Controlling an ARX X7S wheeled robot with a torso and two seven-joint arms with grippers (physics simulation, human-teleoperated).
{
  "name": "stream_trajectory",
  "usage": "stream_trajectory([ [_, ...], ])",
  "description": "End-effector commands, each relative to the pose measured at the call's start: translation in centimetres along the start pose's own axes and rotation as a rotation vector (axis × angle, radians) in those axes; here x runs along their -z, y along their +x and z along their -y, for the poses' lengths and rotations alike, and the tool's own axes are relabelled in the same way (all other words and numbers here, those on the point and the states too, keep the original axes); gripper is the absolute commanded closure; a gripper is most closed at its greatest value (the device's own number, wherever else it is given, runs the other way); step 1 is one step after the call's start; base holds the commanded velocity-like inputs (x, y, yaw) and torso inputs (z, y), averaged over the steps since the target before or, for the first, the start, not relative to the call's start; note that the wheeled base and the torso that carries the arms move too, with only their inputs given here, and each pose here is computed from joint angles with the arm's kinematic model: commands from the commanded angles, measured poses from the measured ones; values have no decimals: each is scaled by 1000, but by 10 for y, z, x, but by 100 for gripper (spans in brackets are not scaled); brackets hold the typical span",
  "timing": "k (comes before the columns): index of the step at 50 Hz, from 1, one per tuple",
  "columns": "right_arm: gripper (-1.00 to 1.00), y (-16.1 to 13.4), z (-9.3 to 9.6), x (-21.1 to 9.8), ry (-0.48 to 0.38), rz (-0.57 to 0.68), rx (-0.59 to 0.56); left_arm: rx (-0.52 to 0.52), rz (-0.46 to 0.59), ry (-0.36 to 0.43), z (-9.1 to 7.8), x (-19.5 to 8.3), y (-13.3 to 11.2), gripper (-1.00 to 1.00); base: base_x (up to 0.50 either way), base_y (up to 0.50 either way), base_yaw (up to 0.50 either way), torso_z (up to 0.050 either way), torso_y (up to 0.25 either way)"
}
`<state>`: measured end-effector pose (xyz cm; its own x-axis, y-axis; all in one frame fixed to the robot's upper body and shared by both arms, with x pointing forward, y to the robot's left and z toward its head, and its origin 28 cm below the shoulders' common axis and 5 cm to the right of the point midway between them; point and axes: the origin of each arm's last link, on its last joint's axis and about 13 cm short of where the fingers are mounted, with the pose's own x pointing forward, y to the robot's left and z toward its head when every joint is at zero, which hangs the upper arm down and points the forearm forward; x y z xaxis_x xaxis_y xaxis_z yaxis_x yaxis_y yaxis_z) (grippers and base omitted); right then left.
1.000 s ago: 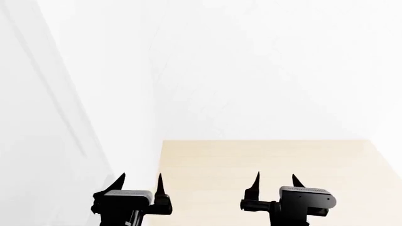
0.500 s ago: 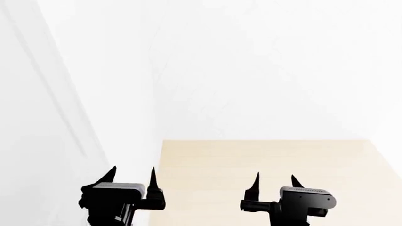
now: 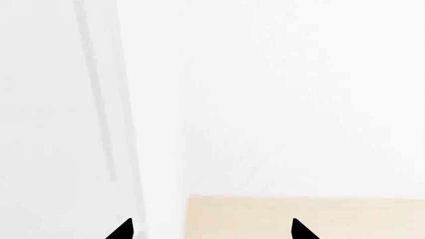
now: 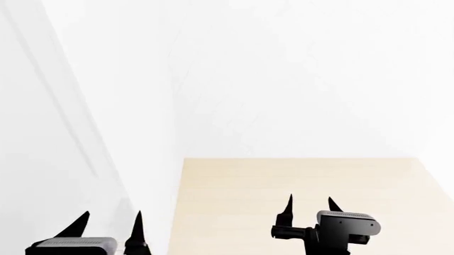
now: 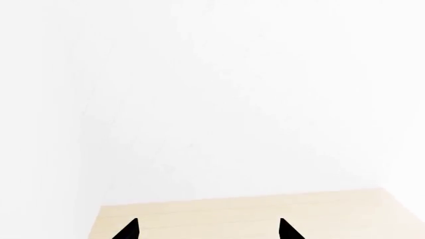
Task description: Close the side bottom right group 3 doors
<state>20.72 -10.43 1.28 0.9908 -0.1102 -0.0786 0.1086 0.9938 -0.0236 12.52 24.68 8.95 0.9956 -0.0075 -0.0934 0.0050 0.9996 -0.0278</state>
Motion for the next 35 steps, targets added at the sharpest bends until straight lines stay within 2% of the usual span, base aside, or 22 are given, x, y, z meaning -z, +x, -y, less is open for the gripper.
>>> stream_trajectory([
  [1,-100,0,0,1,-3,-1,-4,-28,-60,4,-14,-10,-37,-100,0,0,0,0,0],
  [5,-100,1,-1,2,-7,-3,-3,-27,-79,11,-18,-12,-49,-100,0,0,0,0,0],
  [7,-100,1,-1,2,-8,-3,-3,-56,-69,-14,-23,-18,-51,-100,0,0,0,0,0],
  [10,-100,0,-1,2,-9,-1,-2,-99,-35,4,-30,-25,-49,-100,0,0,0,0,0],
  [13,-100,0,-1,2,-10,-1,-2,-143,-12,-44,-39,-35,-44,-100,0,0,0,0,0],
  [16,-100,0,-1,2,-11,0,-3,-190,8,-52,-47,-41,-40,-100,0,0,0,0,0],
  [18,-100,0,-1,2,-11,0,-3,-225,26,-27,-53,-47,-39,-100,0,0,0,0,0],
  [23,-100,0,-1,2,-12,1,-6,-363,44,-14,-68,-66,-42,-100,0,0,0,2,2],
  [27,-100,0,-1,3,-13,1,-5,-449,52,-4,-73,-73,-41,-100,0,0,0,0,0],
  [35,-100,0,-1,2,-13,2,-6,-532,56,-2,-79,-77,-35,-100,0,0,0,1,3],
])
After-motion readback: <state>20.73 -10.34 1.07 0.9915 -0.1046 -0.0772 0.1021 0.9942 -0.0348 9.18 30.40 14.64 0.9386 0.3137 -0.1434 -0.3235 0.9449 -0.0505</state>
